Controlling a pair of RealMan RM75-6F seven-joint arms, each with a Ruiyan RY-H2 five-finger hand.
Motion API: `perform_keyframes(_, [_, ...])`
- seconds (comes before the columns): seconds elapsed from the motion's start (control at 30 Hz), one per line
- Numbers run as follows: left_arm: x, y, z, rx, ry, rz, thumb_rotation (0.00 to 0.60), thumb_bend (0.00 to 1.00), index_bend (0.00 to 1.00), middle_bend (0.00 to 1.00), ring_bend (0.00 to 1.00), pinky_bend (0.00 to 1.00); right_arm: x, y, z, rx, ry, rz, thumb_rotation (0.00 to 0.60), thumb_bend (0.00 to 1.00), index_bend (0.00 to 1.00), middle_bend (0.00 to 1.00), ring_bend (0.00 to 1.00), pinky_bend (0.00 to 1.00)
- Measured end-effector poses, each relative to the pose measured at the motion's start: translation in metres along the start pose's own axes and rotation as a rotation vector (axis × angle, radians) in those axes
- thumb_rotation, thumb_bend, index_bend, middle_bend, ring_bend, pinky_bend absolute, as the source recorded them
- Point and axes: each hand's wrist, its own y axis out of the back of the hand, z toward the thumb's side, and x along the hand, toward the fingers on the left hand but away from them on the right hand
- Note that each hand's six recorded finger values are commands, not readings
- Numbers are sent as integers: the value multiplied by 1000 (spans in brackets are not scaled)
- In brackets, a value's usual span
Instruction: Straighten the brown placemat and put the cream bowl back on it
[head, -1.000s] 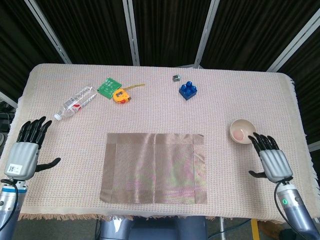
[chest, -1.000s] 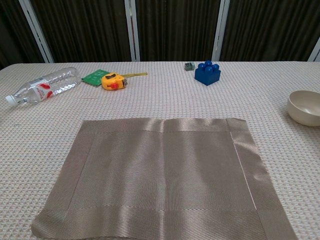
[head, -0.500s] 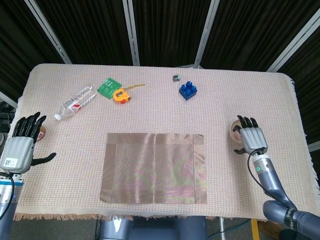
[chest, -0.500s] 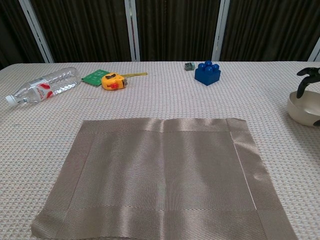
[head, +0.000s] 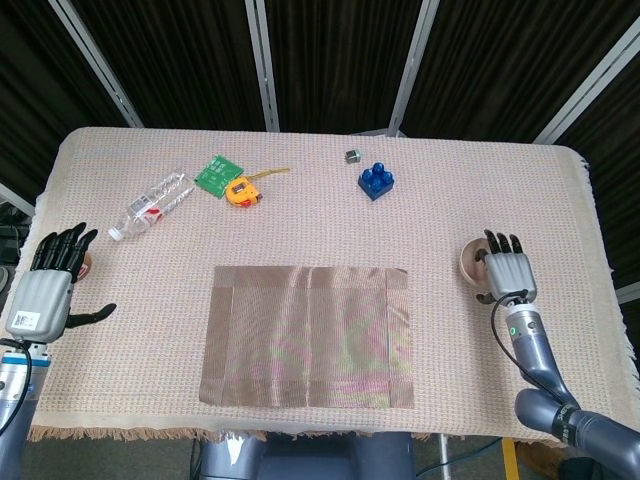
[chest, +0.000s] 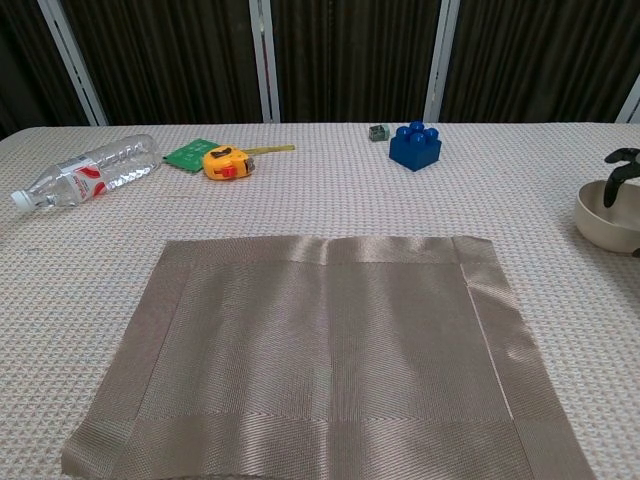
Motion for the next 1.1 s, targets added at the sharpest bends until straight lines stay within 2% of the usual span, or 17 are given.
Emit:
perform_keyframes(0.1, [-1, -1, 0, -3, 0, -3, 600, 0, 0, 0, 0, 0, -2, -4, -5, 1, -14, 9, 600, 166, 423, 0, 0, 0])
perform_keyframes(0.23, [-1, -1, 0, -4, 2, -1, 600, 0, 0, 0, 0, 0, -5, -9, -10, 0, -26, 13, 600, 327, 533, 0, 0, 0])
perform_keyframes(0.33, [-1, -1, -1, -5, 3, -1, 600, 0, 0, 0, 0, 0, -7, -12, -10, -12, -26, 1, 600, 381, 599, 0, 0, 0])
perform_keyframes(0.5, [0, -2, -1, -3, 2, -2, 600, 0, 0, 0, 0, 0, -8, -14, -8, -27, -2, -29, 600, 394, 662, 0, 0, 0])
perform_keyframes(0.77, [-1, -2, 1, -15, -4, -4, 600, 0, 0, 0, 0, 0, 2, -2, 3, -52, 73, -113, 600, 396, 668, 0, 0, 0])
perform_keyframes(0.97, [-2, 1, 3, -28, -16, -5, 600, 0, 0, 0, 0, 0, 20, 18, 27, -61, 189, -184, 600, 396, 668, 0, 0, 0])
perform_keyframes(1.1, [-3, 2, 3, -36, -23, -9, 600, 0, 0, 0, 0, 0, 41, 32, 56, -86, 304, -209, 600, 396, 668, 0, 0, 0])
